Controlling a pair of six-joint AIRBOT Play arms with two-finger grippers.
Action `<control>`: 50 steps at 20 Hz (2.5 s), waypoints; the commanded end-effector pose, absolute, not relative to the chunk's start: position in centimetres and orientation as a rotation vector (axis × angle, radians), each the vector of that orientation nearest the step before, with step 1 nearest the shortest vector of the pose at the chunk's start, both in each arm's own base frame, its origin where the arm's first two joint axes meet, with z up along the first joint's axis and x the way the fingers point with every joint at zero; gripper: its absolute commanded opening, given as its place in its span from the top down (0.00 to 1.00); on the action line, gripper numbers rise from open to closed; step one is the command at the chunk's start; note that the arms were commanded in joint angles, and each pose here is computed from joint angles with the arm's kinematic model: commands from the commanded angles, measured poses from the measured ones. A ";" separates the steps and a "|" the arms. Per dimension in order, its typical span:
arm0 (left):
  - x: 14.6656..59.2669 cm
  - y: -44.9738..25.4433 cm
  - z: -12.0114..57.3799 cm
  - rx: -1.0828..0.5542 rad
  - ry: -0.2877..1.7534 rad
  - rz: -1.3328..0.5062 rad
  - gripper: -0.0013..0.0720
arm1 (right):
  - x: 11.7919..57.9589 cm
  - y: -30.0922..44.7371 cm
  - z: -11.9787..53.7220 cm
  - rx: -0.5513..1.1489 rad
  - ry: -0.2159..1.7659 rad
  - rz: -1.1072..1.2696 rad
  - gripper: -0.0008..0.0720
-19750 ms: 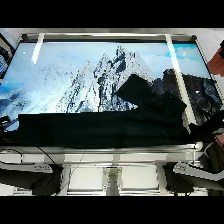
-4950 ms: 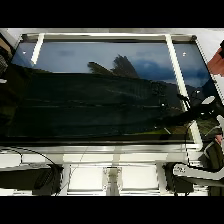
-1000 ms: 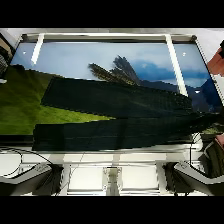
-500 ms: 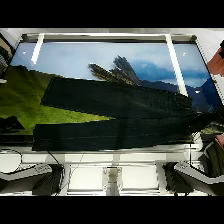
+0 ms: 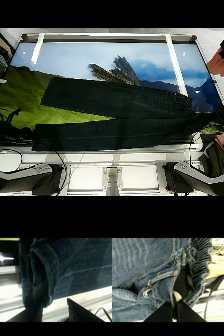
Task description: Fold the clothes and pants, and hang the long-sleeved shirts on hangers.
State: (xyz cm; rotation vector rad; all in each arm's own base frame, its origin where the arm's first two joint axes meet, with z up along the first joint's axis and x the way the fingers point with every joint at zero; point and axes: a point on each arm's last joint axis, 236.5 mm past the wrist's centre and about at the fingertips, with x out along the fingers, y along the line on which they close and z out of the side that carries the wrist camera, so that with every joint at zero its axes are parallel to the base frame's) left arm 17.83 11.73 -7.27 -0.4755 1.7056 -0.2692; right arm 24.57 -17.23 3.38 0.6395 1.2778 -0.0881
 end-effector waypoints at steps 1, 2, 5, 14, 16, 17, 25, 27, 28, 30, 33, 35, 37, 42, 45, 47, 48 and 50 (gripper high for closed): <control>18.8 11.4 -7.5 -0.487 1.663 -0.272 0.52 | 24.6 -17.2 3.3 0.639 1.278 -0.088 0.95; 18.8 11.6 -7.6 -0.483 1.660 -0.267 0.52 | 24.6 -17.2 3.3 0.640 1.279 -0.087 0.95; 18.5 11.5 -8.0 -0.485 1.671 -0.266 0.81 | 24.6 -17.1 3.3 0.641 1.279 -0.085 0.95; 15.4 9.4 -8.6 -0.541 1.777 -0.332 0.95 | 24.5 -17.0 3.4 0.640 1.281 -0.079 0.95; 18.7 9.6 -7.0 -0.586 1.650 -0.333 0.95 | 23.6 -15.1 3.8 0.652 1.329 0.019 0.96; 21.0 9.9 -5.7 -0.611 1.554 -0.330 0.95 | 23.4 -13.0 4.6 0.657 1.336 0.139 0.96; 33.3 19.8 12.5 -0.691 0.680 -0.196 0.95 | 26.5 -10.8 10.1 0.524 1.191 0.341 0.96; 32.9 21.6 13.4 -0.682 0.633 -0.130 0.95 | 26.4 -12.0 9.7 0.523 1.193 0.287 0.96; 32.8 21.8 13.5 -0.682 0.627 -0.122 0.95 | 26.1 -13.0 9.0 0.517 1.216 0.230 0.96; 32.9 22.0 13.5 -0.680 0.624 -0.117 0.95 | 25.4 -15.6 7.8 0.510 1.252 0.085 0.96; 33.0 22.3 13.5 -0.677 0.618 -0.103 0.95 | 24.4 -19.5 7.1 0.550 1.231 -0.098 0.96; 33.1 22.3 13.5 -0.677 0.616 -0.101 0.95 | 24.1 -20.4 7.2 0.569 1.205 -0.128 0.96; 33.1 22.3 13.5 -0.695 0.619 -0.097 0.95 | 24.4 -20.3 7.4 0.576 1.188 -0.118 0.96; 32.2 22.2 11.5 -0.726 0.723 -0.043 0.96 | 23.0 -21.1 6.5 0.596 1.254 -0.200 0.96; 30.0 21.7 6.4 -0.619 1.004 0.055 0.96 | 22.1 -21.1 4.8 0.623 1.304 -0.225 0.96; 30.9 20.8 6.1 -0.586 1.021 0.039 0.95 | 20.6 -21.7 3.0 0.634 1.369 -0.274 0.96; 31.4 20.5 6.0 -0.584 1.026 0.043 0.96 | 20.2 -21.9 2.5 0.633 1.393 -0.288 0.96; 32.0 20.0 5.5 -0.572 1.057 0.073 0.96 | 20.6 -21.8 2.1 0.652 1.388 -0.276 0.96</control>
